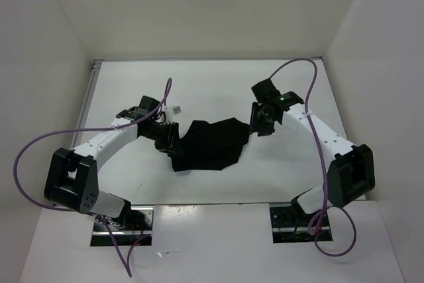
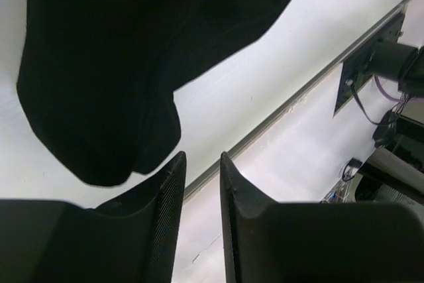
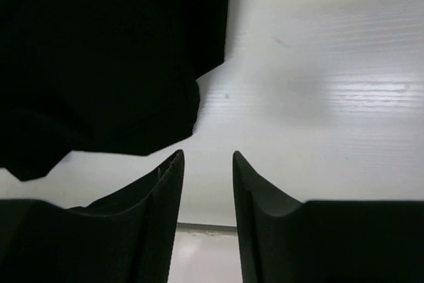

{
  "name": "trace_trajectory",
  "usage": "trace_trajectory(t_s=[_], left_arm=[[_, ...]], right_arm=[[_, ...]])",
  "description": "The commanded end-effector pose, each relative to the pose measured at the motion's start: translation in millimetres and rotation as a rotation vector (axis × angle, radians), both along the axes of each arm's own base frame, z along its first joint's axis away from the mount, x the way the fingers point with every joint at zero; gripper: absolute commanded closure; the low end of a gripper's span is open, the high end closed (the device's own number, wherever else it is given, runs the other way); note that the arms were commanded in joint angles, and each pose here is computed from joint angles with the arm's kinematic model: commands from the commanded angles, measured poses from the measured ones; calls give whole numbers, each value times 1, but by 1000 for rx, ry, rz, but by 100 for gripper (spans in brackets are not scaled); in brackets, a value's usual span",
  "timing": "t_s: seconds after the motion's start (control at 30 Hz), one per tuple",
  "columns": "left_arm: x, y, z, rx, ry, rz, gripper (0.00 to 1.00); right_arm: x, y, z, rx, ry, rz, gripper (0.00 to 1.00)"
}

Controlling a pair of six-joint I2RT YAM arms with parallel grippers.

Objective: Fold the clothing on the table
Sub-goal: Flatten the skirt out

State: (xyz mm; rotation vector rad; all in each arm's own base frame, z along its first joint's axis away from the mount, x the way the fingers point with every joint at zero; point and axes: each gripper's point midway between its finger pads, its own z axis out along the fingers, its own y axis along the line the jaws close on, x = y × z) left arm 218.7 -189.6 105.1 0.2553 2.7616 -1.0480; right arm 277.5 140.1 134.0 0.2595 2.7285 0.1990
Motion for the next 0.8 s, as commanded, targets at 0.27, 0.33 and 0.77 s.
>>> trace_trajectory(t_s=[0.27, 0.33, 0.77], left_arm=[[33, -8, 10, -5, -66, 26, 64], [32, -7, 7, 2, -56, 18, 63], [25, 19, -10, 162, -51, 63, 59]], right_arm=[[-41, 76, -82, 65, 187, 250, 58], [-37, 78, -92, 44, 183, 242, 58], [-22, 74, -126, -33, 171, 151, 92]])
